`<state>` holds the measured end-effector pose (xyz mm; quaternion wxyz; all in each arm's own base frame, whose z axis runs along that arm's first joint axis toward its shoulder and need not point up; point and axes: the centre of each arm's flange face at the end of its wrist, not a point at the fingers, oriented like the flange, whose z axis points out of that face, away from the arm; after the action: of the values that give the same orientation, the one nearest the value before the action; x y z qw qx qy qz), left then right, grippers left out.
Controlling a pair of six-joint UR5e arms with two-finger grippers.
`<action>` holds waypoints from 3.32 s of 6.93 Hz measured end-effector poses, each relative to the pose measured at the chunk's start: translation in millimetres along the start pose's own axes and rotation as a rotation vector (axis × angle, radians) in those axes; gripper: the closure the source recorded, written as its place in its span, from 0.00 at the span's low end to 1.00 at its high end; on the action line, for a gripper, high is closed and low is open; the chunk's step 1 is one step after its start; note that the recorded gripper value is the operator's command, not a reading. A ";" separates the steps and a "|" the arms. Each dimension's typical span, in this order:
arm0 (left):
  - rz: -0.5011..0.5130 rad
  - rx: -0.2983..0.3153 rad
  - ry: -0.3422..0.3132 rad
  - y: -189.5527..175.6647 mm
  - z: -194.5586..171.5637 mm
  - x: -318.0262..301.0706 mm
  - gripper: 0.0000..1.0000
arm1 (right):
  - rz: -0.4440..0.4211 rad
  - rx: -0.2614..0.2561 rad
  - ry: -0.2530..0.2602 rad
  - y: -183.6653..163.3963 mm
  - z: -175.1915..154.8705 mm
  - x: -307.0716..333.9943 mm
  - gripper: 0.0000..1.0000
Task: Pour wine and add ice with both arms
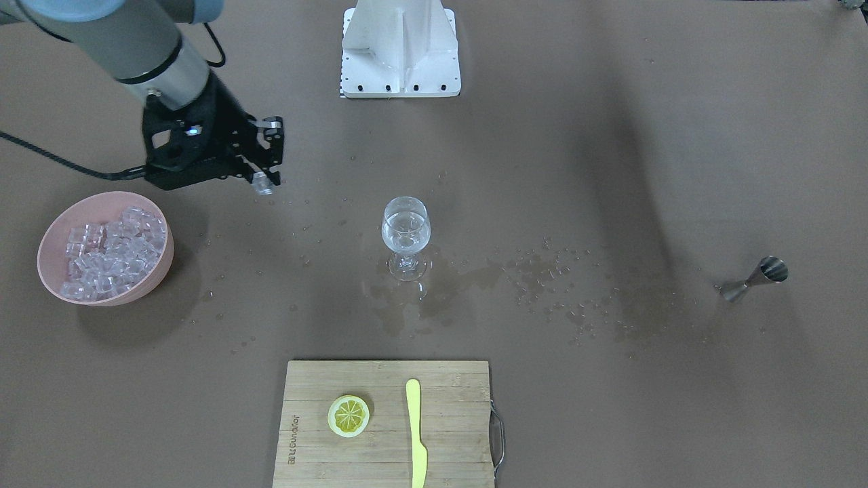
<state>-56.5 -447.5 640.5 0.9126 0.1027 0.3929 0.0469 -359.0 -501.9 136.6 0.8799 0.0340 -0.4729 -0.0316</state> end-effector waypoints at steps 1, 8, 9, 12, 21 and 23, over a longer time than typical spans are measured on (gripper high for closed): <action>0.000 0.000 0.000 -0.3 0.1 0.3 0.01 | 0.049 0.017 0.001 -4.8 11.3 -57.5 1.00; 0.004 0.004 0.000 -2.9 -1.5 2.1 0.01 | 0.145 0.089 -0.058 -10.0 57.7 -132.1 1.00; 0.004 0.004 0.000 -3.1 -1.4 2.1 0.01 | 0.145 0.087 -0.053 -10.0 59.9 -128.9 0.83; 0.003 0.004 0.000 -3.0 -1.5 1.6 0.01 | 0.147 0.087 -0.045 -11.5 62.3 -124.8 0.04; 0.053 0.037 -0.003 -12.9 -9.2 10.1 0.01 | -0.059 0.048 0.032 -16.8 -7.1 183.9 0.00; 0.121 0.098 0.001 -20.4 -16.4 20.3 0.01 | -0.160 0.019 0.123 -7.8 -28.1 345.8 0.00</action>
<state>-54.4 -461.5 610.6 0.9017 0.1708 0.3884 0.0830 -145.2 -539.2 407.4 0.9016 0.0819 -0.4140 -0.0950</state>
